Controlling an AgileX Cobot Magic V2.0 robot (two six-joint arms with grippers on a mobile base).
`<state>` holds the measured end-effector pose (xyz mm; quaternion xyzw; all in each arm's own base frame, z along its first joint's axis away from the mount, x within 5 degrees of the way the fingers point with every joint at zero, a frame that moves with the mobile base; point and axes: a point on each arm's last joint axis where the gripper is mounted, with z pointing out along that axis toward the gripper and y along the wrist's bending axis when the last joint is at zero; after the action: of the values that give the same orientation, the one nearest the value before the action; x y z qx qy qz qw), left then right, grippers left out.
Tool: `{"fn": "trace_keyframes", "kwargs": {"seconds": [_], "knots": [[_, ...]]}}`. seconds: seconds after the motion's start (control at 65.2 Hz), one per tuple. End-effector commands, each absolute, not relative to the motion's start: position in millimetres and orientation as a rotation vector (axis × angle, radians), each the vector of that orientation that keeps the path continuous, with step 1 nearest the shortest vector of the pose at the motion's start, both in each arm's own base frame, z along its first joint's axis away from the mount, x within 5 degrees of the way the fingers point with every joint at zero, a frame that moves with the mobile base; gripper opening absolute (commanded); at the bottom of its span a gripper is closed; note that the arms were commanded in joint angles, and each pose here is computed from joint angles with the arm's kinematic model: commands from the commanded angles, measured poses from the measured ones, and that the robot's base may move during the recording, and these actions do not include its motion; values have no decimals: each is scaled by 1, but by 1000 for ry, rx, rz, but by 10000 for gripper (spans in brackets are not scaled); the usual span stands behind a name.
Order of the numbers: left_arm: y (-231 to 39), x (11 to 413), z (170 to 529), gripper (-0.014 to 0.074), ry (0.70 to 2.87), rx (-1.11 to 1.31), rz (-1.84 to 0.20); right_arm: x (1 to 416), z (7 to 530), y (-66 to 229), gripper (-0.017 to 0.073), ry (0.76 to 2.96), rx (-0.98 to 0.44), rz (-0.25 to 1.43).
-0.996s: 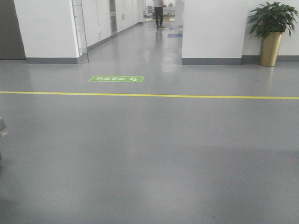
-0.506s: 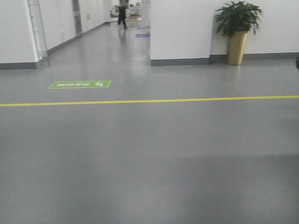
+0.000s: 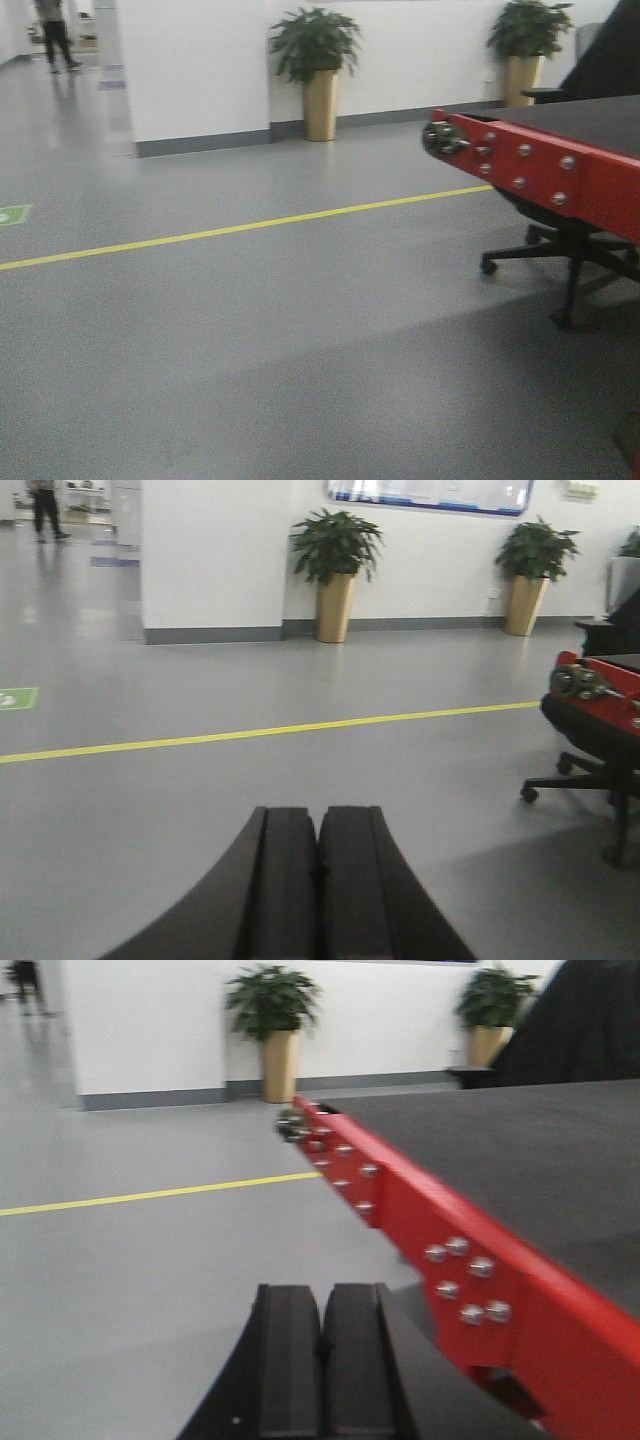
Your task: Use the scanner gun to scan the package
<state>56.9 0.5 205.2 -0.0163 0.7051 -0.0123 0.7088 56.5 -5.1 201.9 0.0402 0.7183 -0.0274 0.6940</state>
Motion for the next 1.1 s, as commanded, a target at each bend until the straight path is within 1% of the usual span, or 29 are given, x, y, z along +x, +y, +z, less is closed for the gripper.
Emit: {"fn": "trace_keyframes", "kwargs": {"seconds": [0.0, 1.088], "knots": [[0, 56, 208, -111, 1542, -38, -42, 56, 204, -6, -160, 1578, 92, -68], [0, 56, 208, -111, 1542, -38, -42, 56, 204, -6, -160, 1578, 92, -68]]}}
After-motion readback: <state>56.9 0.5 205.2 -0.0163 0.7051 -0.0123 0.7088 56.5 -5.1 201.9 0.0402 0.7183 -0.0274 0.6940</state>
